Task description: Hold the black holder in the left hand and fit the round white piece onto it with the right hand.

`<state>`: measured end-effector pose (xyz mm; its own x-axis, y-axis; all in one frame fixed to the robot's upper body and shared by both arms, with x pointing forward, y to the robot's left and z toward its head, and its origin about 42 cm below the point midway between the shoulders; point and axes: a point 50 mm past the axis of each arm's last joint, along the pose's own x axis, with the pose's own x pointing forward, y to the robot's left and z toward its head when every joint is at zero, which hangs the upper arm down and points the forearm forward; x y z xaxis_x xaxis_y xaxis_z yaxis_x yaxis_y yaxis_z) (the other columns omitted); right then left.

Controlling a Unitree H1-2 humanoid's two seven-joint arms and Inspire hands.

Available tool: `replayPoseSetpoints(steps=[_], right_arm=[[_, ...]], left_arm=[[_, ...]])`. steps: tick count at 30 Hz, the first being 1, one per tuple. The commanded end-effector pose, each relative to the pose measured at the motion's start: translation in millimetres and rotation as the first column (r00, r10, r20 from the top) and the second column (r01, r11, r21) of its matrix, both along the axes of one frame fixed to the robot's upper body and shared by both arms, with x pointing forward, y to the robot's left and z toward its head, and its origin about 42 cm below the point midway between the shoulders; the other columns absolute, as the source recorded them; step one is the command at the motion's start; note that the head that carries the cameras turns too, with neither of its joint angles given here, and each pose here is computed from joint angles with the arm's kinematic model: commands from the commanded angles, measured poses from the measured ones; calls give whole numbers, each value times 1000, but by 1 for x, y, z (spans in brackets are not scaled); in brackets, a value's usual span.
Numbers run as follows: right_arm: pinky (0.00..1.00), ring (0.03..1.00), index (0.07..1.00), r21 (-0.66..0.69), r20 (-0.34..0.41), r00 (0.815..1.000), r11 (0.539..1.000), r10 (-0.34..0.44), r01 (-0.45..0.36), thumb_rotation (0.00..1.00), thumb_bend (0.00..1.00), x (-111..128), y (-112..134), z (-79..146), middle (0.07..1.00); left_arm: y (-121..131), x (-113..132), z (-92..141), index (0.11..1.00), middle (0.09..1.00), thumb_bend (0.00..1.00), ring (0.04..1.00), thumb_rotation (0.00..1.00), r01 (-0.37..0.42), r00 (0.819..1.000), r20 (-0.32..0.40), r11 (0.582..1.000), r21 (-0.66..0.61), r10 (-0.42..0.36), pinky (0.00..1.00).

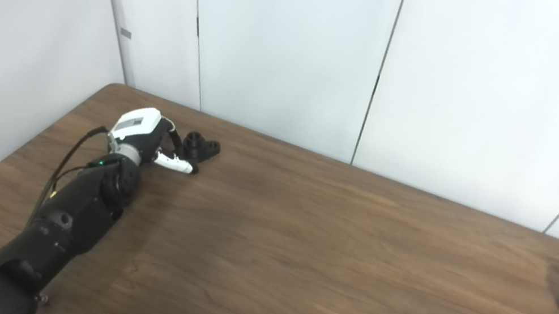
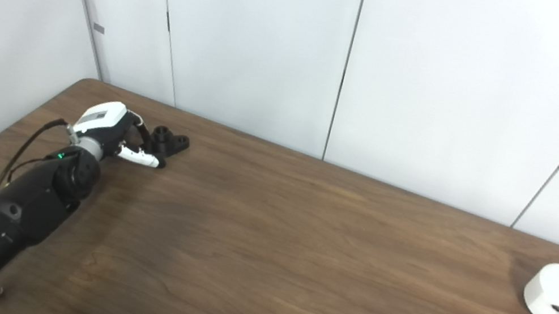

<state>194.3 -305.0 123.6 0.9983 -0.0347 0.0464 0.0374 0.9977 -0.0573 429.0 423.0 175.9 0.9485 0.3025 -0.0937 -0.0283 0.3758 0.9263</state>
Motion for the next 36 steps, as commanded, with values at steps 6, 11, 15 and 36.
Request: replayPoseSetpoints(steps=[6,11,15,36], right_arm=[[1000,1000,1000,-10,8,1000,1000,13,-13,1000,625,-4,-1,4,994],[1000,1000,1000,-4,8,1000,1000,8,-7,1000,626,-4,-1,5,986],[1000,1000,1000,-4,3,1000,1000,5,-5,1000,620,-5,-1,5,984],[1000,1000,1000,-8,6,1000,1000,13,-13,1000,636,-4,1,3,979]], left_arm=[[2,5,7,483,773,521,895,51,35,994,104,998,-47,-30,900],[-1,7,5,483,752,518,867,44,62,993,107,997,-40,-58,818],[-5,9,4,484,751,518,860,45,71,993,97,997,-25,-68,809],[-26,-6,8,486,762,518,873,47,203,977,66,979,-12,-202,813]])
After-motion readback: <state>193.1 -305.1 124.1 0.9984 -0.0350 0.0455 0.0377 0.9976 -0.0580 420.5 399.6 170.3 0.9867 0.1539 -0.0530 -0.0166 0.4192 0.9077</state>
